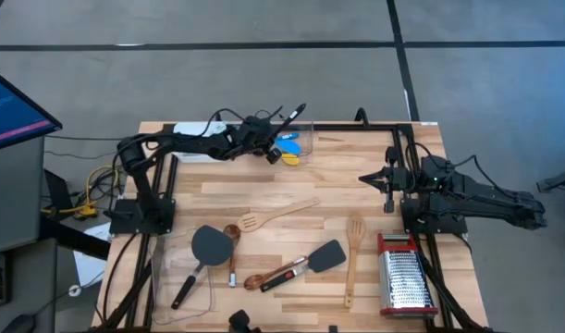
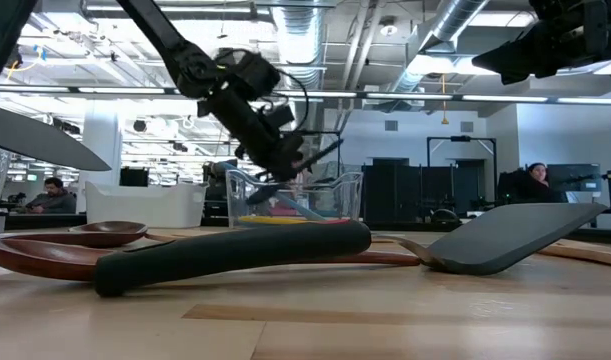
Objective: Pick & Place Kitchen Items
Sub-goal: Put the black serving spoon into the top transparent bin, then put the brown slotted spoon into the top transparent bin
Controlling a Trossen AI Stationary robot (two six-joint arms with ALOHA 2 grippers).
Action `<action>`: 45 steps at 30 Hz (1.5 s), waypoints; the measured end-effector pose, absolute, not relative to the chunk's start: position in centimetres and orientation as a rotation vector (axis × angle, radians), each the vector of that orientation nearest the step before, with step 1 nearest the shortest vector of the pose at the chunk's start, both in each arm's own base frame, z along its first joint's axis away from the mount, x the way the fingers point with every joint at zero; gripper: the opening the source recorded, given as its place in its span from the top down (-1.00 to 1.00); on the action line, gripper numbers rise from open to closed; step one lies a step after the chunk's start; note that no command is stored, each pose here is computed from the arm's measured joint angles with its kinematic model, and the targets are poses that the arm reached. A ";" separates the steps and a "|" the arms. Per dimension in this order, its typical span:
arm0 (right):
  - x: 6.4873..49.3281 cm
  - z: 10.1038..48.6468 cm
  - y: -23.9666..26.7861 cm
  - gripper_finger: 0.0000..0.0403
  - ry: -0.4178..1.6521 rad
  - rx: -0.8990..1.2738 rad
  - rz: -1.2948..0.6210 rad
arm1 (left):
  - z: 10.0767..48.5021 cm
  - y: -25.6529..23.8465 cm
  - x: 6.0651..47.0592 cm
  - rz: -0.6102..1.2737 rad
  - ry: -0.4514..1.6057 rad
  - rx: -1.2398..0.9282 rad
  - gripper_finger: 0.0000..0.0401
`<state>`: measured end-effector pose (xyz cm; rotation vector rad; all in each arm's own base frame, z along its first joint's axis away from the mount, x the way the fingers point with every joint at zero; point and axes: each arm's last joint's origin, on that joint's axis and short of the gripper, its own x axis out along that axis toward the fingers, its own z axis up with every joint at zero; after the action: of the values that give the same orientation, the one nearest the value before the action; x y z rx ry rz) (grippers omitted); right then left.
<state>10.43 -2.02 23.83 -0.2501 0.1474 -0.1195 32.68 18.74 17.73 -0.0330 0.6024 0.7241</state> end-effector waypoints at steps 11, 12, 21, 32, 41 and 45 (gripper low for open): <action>10.4 23.8 -2.0 1.00 0.148 -0.252 -0.119 | 15.6 19.2 33.0 0.712 0.647 -0.071 0.92; 10.4 23.8 -2.0 1.00 0.148 -0.252 -0.119 | 15.6 19.2 33.0 0.712 0.650 -0.071 0.92; 10.4 23.8 -2.0 1.00 0.147 -0.252 -0.119 | 15.5 19.4 32.8 0.724 0.642 -0.097 0.91; 10.4 23.8 -2.0 1.00 0.148 -0.252 -0.119 | 15.5 19.4 32.8 0.729 0.644 -0.099 0.68; 10.4 23.8 -2.0 1.00 0.148 -0.251 -0.119 | 15.5 19.4 32.8 0.732 0.643 -0.099 0.63; 10.4 23.8 -2.0 1.00 0.148 -0.251 -0.119 | 15.5 19.4 32.8 0.734 0.640 -0.102 0.63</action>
<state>10.43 -2.02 23.83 -0.2513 0.1476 -0.1191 32.77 19.44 15.52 -0.1017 0.6397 0.7340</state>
